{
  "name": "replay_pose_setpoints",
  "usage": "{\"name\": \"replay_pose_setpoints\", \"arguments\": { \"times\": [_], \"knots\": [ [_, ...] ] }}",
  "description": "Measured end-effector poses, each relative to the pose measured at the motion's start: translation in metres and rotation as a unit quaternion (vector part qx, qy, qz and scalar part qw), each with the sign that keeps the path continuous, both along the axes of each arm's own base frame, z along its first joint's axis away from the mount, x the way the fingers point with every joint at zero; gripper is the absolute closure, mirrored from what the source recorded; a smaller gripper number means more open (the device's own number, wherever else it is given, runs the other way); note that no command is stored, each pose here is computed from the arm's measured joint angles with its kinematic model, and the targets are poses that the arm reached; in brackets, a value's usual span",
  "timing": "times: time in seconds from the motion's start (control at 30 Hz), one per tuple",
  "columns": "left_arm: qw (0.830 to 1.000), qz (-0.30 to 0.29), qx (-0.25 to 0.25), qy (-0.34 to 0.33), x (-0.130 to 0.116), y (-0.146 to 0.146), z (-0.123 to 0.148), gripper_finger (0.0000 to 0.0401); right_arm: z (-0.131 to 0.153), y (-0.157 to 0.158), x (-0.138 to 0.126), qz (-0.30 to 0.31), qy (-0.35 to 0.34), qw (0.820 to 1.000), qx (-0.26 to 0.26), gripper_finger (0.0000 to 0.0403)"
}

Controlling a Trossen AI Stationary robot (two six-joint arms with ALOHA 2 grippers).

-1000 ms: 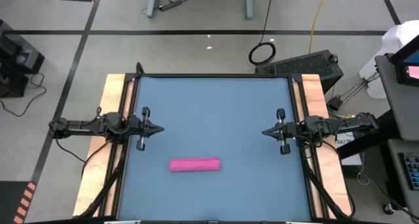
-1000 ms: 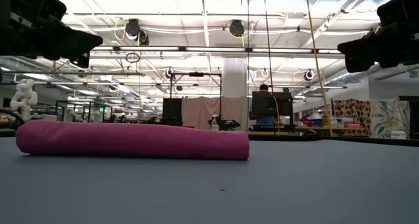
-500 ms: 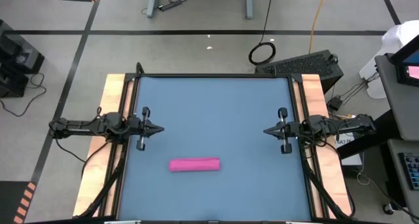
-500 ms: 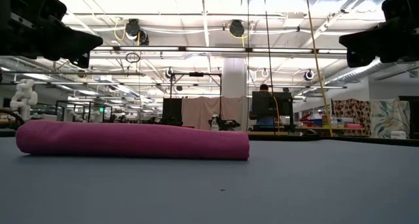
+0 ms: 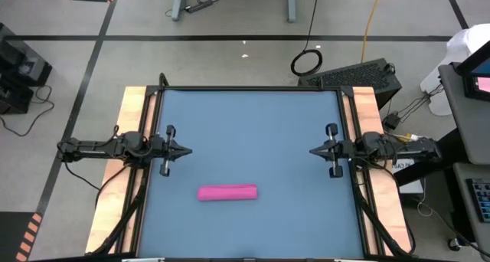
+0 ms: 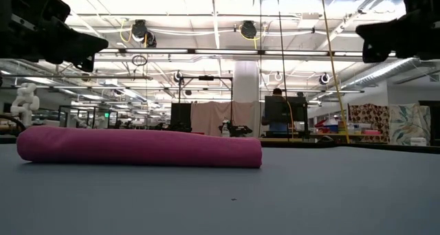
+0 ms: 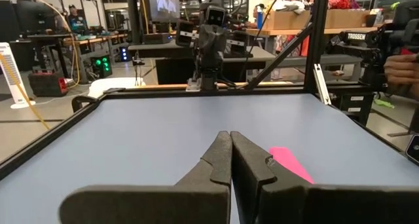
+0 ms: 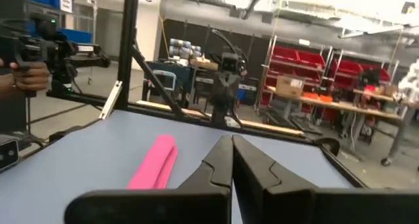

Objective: Roll towel

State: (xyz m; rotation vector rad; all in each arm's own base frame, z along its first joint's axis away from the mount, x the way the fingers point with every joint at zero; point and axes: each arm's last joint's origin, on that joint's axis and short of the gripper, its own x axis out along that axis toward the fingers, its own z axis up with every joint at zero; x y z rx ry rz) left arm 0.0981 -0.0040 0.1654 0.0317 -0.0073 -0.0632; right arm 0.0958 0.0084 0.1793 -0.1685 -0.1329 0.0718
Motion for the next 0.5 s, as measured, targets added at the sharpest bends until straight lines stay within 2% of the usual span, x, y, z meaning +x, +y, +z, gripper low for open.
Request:
{"name": "replay_pose_setpoints", "arguments": {
  "times": [0.3, 0.5],
  "knots": [
    [1.000, 0.000, 0.000, 0.000, 0.0000, 0.0000, -0.0001, 0.0399, -0.0087, -0.0063, 0.0010, -0.006, 0.050, 0.997, 0.061, 0.0403],
    [1.000, 0.000, 0.000, 0.003, 0.0003, 0.0000, -0.0004, 0.0399, -0.0088, -0.0019, 0.0009, 0.018, 0.052, 0.996, 0.063, 0.0403]
  ]
}}
